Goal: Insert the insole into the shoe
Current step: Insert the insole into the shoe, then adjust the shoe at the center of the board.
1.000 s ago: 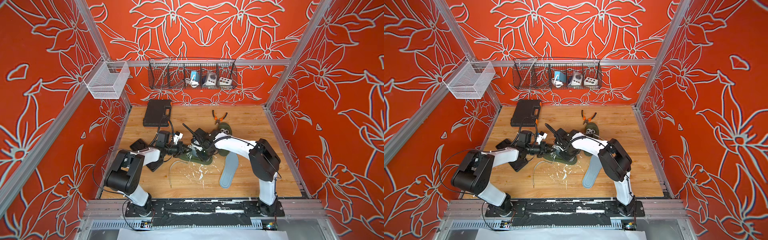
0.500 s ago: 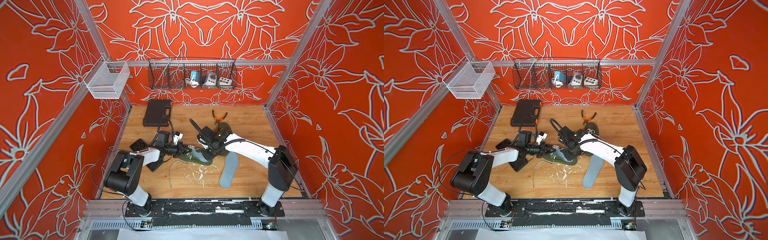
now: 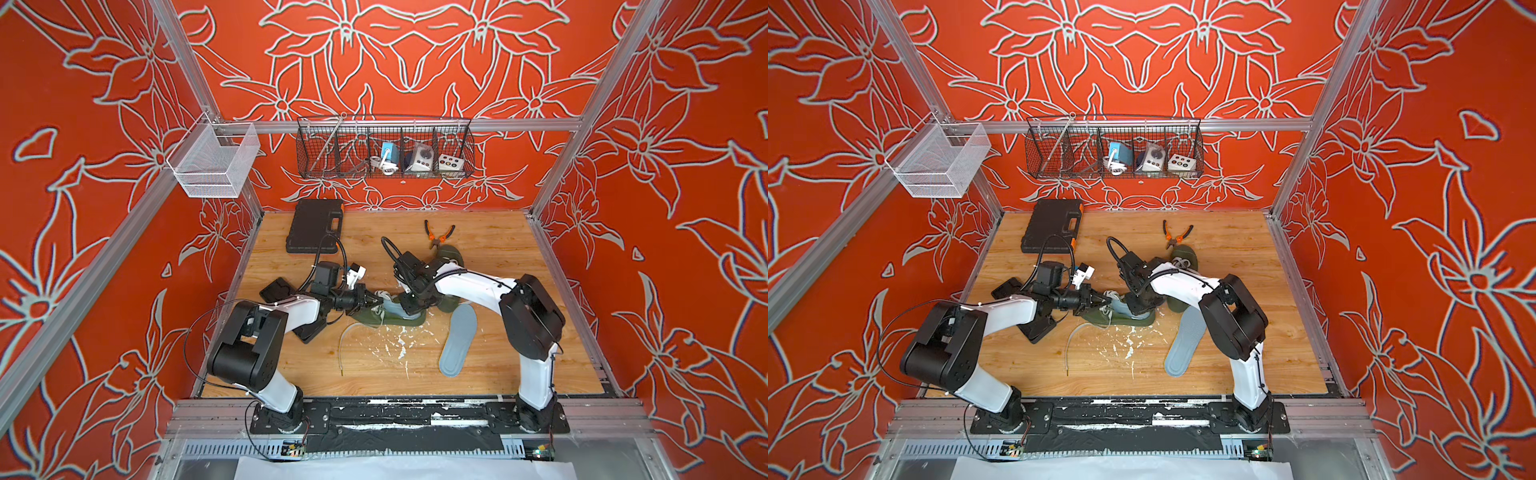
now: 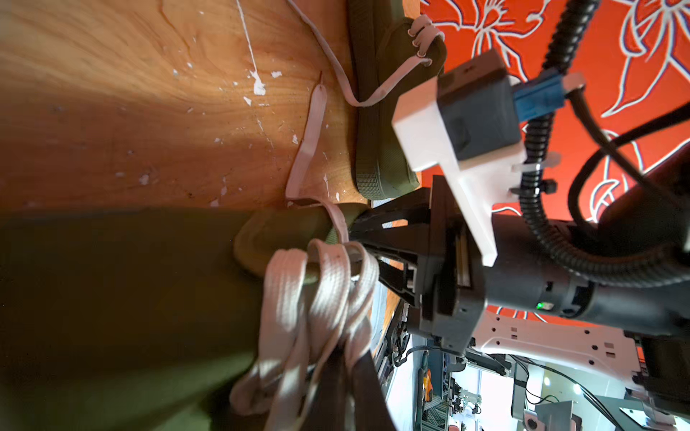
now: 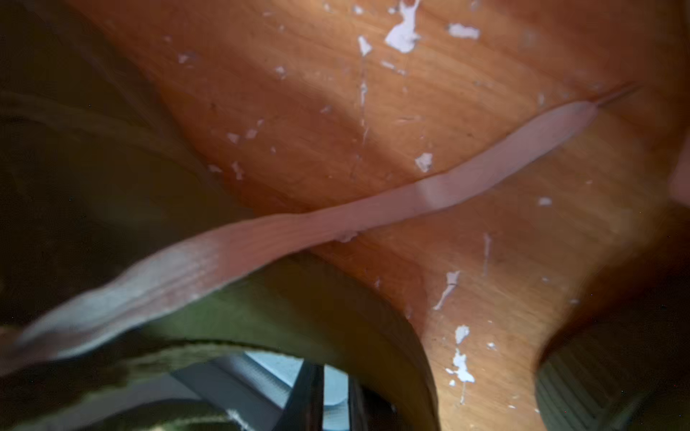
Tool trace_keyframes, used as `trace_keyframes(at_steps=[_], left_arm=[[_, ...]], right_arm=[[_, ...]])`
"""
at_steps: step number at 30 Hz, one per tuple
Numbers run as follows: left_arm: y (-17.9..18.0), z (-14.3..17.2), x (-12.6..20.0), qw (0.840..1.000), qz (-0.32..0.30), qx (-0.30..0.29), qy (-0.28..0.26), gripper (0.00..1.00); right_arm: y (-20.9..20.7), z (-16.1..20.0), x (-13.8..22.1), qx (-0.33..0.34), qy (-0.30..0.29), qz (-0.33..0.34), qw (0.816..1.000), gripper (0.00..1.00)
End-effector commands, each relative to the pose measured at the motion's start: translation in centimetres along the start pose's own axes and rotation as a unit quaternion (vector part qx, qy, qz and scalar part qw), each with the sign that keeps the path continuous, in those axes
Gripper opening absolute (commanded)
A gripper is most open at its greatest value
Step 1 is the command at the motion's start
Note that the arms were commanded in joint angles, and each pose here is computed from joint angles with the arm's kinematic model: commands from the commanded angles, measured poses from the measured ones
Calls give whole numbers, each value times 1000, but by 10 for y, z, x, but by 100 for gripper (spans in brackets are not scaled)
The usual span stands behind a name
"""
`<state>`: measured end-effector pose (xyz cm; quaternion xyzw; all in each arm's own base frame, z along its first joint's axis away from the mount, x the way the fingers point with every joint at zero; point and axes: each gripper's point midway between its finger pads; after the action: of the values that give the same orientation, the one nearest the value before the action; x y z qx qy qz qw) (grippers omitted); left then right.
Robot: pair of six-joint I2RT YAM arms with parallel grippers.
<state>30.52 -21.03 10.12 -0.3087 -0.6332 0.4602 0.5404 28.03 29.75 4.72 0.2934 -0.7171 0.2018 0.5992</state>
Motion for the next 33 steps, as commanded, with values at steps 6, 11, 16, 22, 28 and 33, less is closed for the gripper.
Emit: trace_keyframes(at_steps=[6, 11, 16, 22, 28, 33], left_arm=[[-11, 0, 5, 1000, 12, -20, 0, 0], [-12, -1, 6, 1000, 8, -21, -3, 0], [-12, -1, 7, 1000, 1, -24, -5, 0], [-10, -3, 6, 1000, -3, -25, -5, 0], [-16, -6, 8, 999, -7, -34, -9, 0], [-29, -16, 17, 997, -33, -63, -29, 32]], right_arm=[[-5, 15, 35, 7, 7, 48, 999, 15], [0, 31, -18, -25, 45, 8, 999, 16], [5, 18, 21, 17, 34, 31, 999, 18], [11, 18, 48, 15, 19, 27, 999, 22], [14, 31, -1, 11, 63, -1, 998, 23], [12, 17, 59, 33, 9, 20, 999, 30]])
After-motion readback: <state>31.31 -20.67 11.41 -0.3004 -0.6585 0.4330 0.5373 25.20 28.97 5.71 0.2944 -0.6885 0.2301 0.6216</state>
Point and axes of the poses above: each gripper's point midway between its finger pads, its own x axis back along the fingers, its own y axis along the line the jaws close on, z = x × y, and after that the axes turned 12 degrees about x, right-handed
